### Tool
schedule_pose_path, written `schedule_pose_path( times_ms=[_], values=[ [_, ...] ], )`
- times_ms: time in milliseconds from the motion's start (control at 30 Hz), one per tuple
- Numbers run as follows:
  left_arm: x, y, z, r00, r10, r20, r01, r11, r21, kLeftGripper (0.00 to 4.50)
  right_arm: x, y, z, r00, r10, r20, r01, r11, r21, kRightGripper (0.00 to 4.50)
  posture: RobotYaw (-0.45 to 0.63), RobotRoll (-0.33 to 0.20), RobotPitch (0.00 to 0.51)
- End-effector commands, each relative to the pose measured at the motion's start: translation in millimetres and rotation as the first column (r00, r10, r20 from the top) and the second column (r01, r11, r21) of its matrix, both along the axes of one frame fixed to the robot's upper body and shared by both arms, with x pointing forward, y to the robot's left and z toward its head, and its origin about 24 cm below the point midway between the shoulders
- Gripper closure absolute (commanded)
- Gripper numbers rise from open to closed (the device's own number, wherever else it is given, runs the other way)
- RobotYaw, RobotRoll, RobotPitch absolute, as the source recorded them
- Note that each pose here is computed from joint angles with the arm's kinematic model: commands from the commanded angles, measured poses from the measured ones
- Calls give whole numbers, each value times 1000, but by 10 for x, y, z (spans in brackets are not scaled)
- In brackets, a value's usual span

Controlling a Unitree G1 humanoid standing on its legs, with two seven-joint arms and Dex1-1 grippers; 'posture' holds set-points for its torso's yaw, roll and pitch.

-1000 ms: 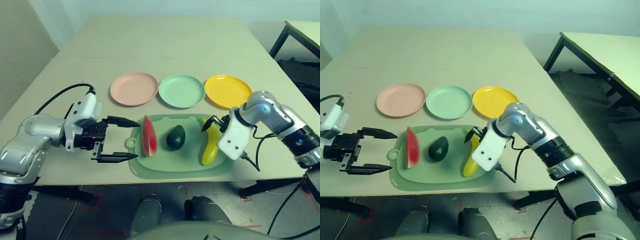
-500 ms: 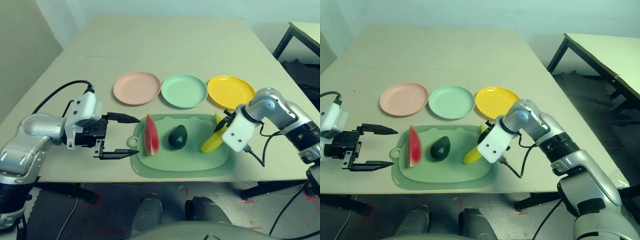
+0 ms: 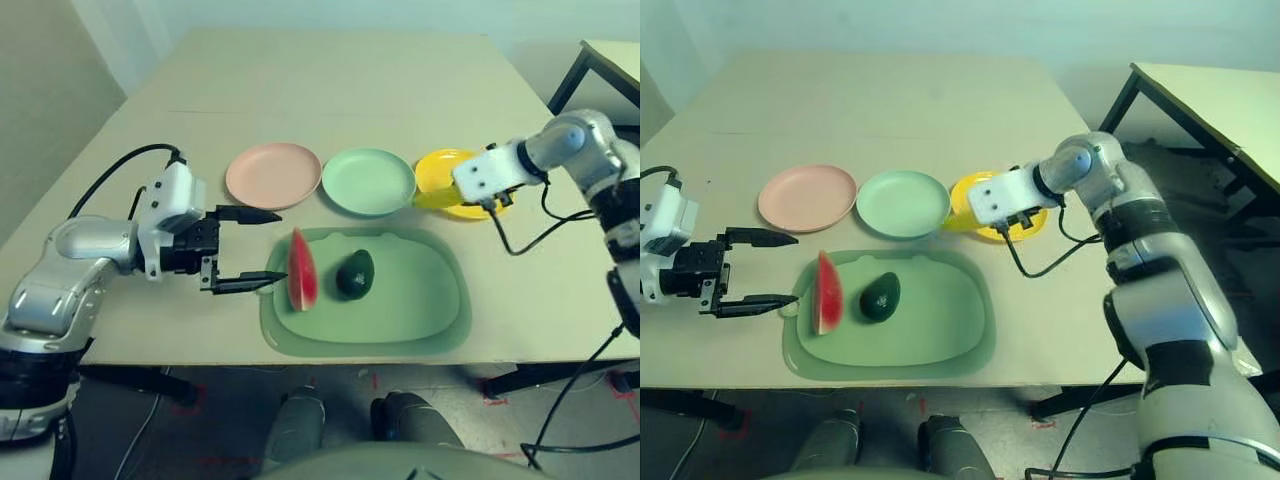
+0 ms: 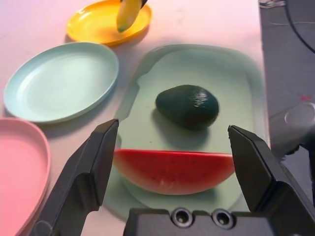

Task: Place the fruits into color-matched plates.

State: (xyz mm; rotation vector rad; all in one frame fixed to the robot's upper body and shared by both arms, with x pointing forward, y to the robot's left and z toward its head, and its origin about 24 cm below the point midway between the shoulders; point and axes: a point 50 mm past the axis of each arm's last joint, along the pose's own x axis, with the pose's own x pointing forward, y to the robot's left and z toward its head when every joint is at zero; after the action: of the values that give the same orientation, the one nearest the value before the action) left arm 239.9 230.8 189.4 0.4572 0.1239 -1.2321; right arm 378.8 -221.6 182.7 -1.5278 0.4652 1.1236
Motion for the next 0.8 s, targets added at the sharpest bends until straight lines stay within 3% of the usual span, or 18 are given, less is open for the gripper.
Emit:
schedule_pose_path(
  times_ms=[33,233,500,767,800],
  values=[
    [3,-14,-1,1000,7,-3,-7,1000,23,0,40,-52,-133,998,-54,19,55,997,-59,2855,107,0,89],
    [-45,-18,10,1000,19,-2,-19,999,27,0,46,-163,-323,990,-135,48,139,985,-99,2855,137,0,97],
    [-131,-24,-33,999,35,-22,-35,999,27,0,66,-137,-353,987,-133,88,140,987,-80,2855,154,0,96],
    [-90,-16,-41,999,29,-25,-28,999,36,0,58,4,-247,998,-38,58,40,999,-24,90,126,0,87],
    [-83,-20,-41,999,25,-25,-24,999,35,0,54,36,-226,999,-14,51,15,1000,-16,40,126,0,87]
  ],
)
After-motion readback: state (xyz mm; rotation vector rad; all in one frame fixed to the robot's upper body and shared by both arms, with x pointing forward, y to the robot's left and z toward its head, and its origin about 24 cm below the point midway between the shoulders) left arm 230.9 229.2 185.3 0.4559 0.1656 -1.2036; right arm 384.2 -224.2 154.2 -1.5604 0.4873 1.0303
